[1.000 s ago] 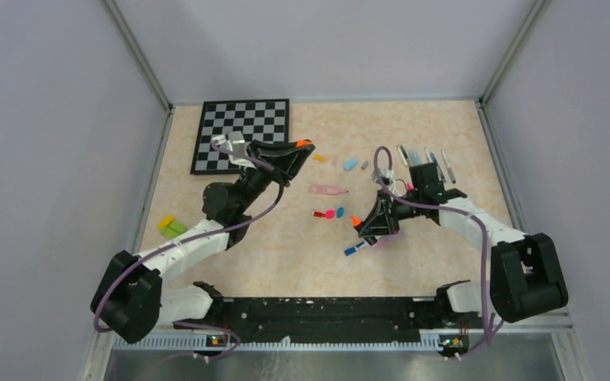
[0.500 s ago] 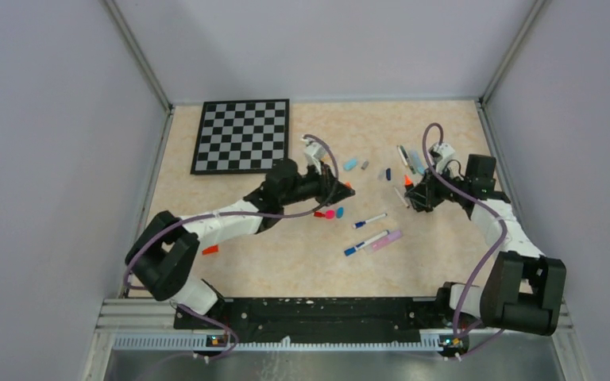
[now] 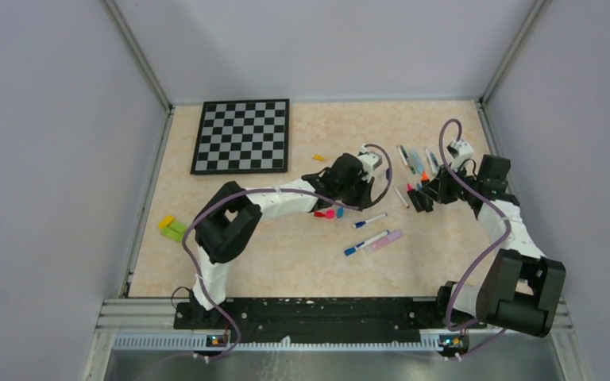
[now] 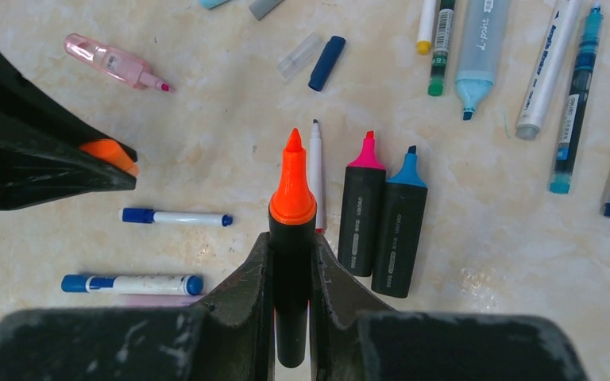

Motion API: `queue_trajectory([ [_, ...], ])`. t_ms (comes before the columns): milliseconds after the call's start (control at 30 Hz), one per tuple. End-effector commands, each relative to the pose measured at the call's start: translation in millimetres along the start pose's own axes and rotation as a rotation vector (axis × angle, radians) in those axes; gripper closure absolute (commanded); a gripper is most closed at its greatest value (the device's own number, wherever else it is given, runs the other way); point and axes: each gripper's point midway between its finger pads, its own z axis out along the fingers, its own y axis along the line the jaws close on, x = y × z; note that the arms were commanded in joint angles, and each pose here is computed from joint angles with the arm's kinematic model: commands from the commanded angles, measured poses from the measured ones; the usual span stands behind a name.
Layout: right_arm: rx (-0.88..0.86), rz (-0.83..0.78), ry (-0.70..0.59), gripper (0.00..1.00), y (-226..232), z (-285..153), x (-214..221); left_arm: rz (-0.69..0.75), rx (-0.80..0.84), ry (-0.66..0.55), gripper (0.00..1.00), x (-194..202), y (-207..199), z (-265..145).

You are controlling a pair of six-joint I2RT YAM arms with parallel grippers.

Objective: Open the pen caps
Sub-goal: Place the pen cap at the center of the board.

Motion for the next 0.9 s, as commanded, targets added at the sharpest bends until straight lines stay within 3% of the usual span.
queue_trajectory([
  [0,0.026,-0.015,-0.050,1.00,-9,-4,-20,0.064,-0.127,0.112,0.88,11,21,5],
  [333,0.055,-0.004,-0.047,1.00,-16,-5,-19,0.092,-0.220,0.223,0.80,39,41,11],
  [500,0.074,0.005,-0.044,1.00,-22,-5,-18,0.104,-0.268,0.239,0.70,41,51,12],
  [700,0.098,0.031,-0.027,1.00,-32,-3,-14,0.109,-0.266,0.224,0.59,33,47,9],
  [867,0.111,0.062,0.006,1.00,-45,0,-7,0.108,-0.243,0.185,0.58,16,38,-1],
])
